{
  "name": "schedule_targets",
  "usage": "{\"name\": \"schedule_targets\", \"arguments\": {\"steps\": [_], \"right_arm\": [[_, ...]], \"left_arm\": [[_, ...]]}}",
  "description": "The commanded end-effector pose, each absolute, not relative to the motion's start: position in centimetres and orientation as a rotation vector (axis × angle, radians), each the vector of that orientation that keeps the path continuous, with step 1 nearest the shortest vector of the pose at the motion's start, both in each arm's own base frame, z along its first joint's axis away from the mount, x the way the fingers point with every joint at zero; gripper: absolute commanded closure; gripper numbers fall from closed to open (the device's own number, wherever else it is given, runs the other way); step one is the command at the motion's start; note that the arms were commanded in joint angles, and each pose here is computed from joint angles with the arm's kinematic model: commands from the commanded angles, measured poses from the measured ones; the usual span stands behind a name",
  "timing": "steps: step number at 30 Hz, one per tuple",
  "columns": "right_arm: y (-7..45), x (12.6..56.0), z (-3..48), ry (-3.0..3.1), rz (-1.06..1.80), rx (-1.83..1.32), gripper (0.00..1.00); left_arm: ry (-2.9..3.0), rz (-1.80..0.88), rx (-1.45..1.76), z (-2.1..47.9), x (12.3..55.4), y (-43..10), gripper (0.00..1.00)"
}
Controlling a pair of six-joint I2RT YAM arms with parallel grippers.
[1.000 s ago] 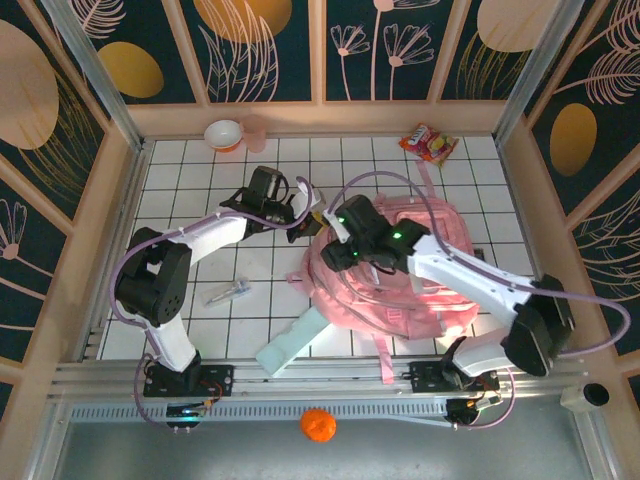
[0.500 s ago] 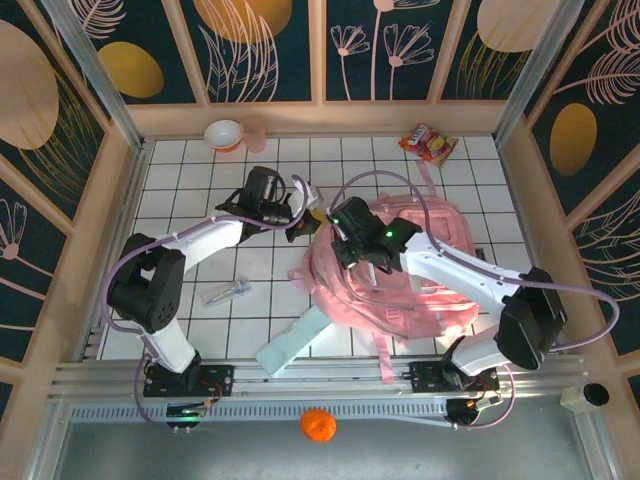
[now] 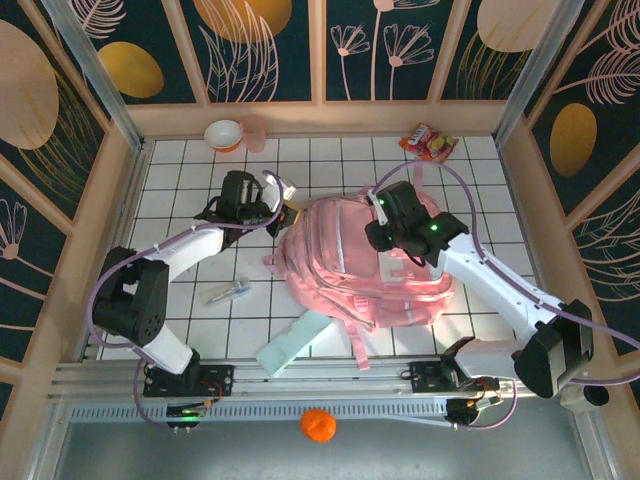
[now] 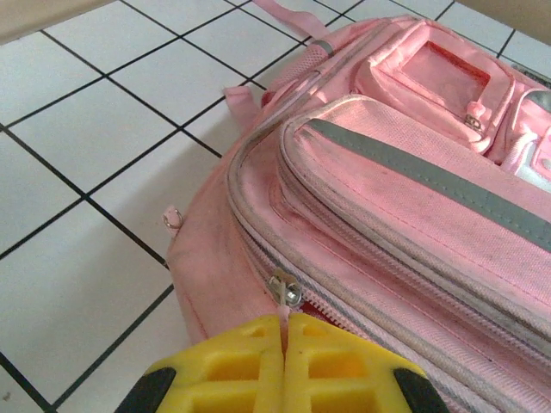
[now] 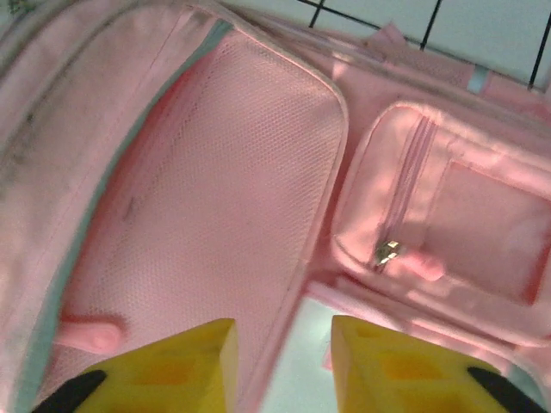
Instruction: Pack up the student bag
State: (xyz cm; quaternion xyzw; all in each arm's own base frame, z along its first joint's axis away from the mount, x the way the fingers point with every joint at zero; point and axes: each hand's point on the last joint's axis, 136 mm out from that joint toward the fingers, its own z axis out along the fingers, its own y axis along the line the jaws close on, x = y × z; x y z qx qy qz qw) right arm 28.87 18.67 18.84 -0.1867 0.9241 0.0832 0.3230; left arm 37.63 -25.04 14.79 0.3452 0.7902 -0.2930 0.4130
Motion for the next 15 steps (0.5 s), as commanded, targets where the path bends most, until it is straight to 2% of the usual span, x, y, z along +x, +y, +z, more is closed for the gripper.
{"name": "schedule_targets", "arguments": {"steps": [1,5,8,11,15], "right_arm": [[19.9,26.7,18.3,2.563,0.547,-0.022,0.59],[20.4,22.0,15.4,2.657,0.724,0.367,0.57],[20.5,18.9,14.5,2.667,0.798,0.537,0.56],[20.3,16.5,12.7,2.713,0.826,0.631,0.56],[18.9,15.5,9.4,2.757,0.753,0.707,0.55]], "left_arm": [[1.930,-0.768,0.784,16.8,38.7,-25.4,1.00],[1.932,-0.757,0.785,17.1,39.6,-25.6,1.00],[1.934,-0.719,0.774,17.3,40.2,-25.3,1.00],[1.947,-0.698,0.771,17.0,40.6,-25.2,1.00],[1.954,-0.698,0.763,16.8,40.8,-25.3,1.00]]}}
